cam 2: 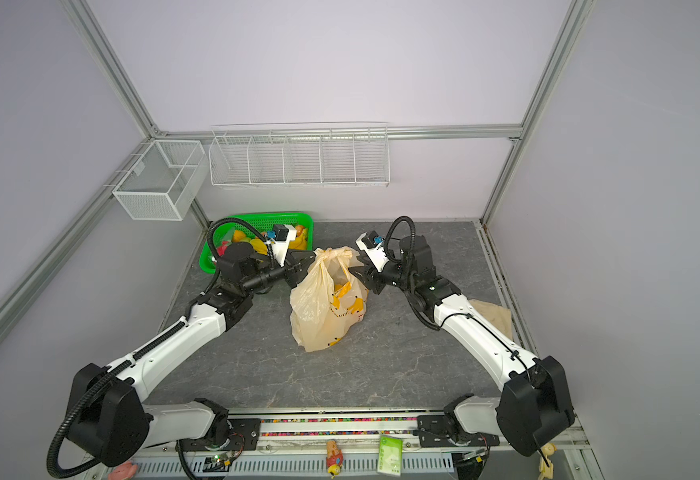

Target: Place the fake fruits into the plastic bag and tie a complex knot

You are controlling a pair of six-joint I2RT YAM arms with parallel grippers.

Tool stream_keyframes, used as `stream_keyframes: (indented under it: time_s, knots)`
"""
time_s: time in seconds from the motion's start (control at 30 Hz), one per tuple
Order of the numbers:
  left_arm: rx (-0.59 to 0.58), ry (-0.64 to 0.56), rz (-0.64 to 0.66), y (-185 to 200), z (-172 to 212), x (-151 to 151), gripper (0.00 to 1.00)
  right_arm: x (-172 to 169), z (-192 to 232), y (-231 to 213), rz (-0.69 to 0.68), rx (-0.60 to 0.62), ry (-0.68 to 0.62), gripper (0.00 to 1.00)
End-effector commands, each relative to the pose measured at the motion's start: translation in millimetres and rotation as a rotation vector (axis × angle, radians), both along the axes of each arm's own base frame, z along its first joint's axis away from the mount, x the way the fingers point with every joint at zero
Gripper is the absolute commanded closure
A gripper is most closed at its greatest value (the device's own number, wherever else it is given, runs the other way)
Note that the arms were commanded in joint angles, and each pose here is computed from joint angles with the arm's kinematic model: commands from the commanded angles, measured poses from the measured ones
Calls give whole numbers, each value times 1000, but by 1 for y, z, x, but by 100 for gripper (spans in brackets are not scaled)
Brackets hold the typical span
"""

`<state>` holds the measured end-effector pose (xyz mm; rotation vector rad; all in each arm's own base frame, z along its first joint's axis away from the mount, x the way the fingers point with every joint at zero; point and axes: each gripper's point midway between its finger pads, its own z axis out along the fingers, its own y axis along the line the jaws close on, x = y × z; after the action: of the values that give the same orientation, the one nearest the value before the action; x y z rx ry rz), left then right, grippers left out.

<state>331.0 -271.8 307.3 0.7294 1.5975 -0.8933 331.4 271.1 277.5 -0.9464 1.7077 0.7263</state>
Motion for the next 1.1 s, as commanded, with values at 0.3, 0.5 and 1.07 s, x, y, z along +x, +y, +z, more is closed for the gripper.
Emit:
stream_keyframes:
  time_s: [0.3,0.5,1.07]
  knots:
    - [-3,-22,-21,-2,4,-4,100,9,22,17,53,40,-37,52]
    - [-1,-23,-26,-3,4,-6,100,7,28,17,59,39,-51,56]
    - [30,-60,54,10,13,-3,100,5,3,-16,-99,-99,-10,93]
